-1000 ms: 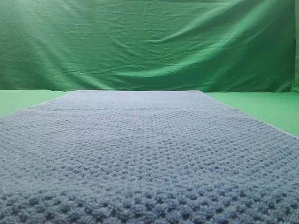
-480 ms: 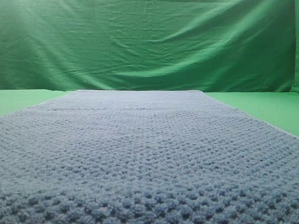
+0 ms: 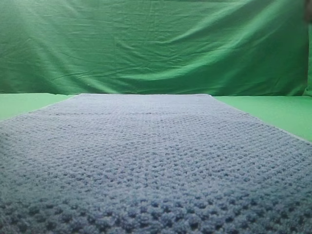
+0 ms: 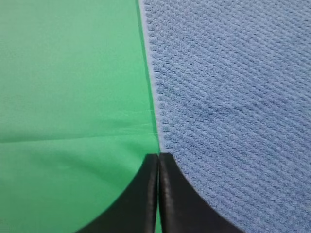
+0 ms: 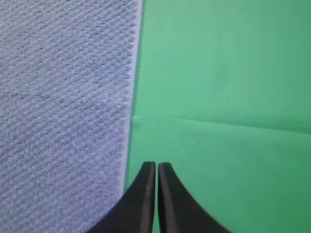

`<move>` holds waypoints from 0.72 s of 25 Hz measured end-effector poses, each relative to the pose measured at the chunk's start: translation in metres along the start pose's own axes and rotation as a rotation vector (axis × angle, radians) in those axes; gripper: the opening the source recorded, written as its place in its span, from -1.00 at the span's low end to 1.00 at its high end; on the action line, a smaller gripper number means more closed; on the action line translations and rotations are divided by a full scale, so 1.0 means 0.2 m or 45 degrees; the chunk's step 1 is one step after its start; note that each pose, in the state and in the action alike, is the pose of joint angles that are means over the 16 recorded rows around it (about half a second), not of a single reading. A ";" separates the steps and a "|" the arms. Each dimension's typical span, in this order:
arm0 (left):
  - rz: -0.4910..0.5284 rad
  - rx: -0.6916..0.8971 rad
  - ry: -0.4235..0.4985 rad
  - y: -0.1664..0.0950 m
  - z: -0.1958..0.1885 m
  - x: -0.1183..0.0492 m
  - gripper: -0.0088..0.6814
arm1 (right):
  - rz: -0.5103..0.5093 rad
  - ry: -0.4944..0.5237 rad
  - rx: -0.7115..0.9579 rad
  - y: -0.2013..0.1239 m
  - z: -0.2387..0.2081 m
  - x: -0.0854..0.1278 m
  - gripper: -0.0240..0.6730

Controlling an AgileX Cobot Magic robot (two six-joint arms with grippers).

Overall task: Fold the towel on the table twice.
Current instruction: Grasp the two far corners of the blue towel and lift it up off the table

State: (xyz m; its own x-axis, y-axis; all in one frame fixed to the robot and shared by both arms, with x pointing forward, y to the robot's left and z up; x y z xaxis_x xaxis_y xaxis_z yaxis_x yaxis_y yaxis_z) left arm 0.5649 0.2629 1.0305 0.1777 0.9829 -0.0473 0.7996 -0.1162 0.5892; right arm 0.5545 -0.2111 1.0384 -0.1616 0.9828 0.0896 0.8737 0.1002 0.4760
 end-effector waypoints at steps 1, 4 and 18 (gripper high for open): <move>0.001 0.017 0.003 0.01 0.03 0.00 -0.97 | -0.007 0.005 0.024 0.02 0.05 0.02 -0.93; 0.002 0.067 0.006 0.04 0.12 0.01 -0.97 | -0.030 0.019 0.088 0.08 0.21 0.08 -0.93; 0.041 0.209 -0.016 0.05 0.41 -0.05 -0.91 | -0.078 0.011 0.252 0.18 0.62 0.23 -0.75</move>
State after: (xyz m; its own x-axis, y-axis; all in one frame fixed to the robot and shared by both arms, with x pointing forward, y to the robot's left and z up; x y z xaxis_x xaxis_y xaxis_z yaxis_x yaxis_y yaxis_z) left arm 0.6176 0.2405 0.9701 0.2112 0.9766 -0.0414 0.8761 -0.1704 0.4510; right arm 0.6349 -0.1439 0.9514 -0.2204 0.9726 0.0736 0.9352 0.1893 0.2994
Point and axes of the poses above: a point on each arm's last joint axis where the gripper is mounted, z pointing out along that axis toward the gripper, x along the wrist's bending axis when the last joint is at zero, y = z × x, the point moved 2 cm from there along z, pointing out along that axis toward the gripper, and after that the axes turned 6 degrees about z, right-handed, at the moved point
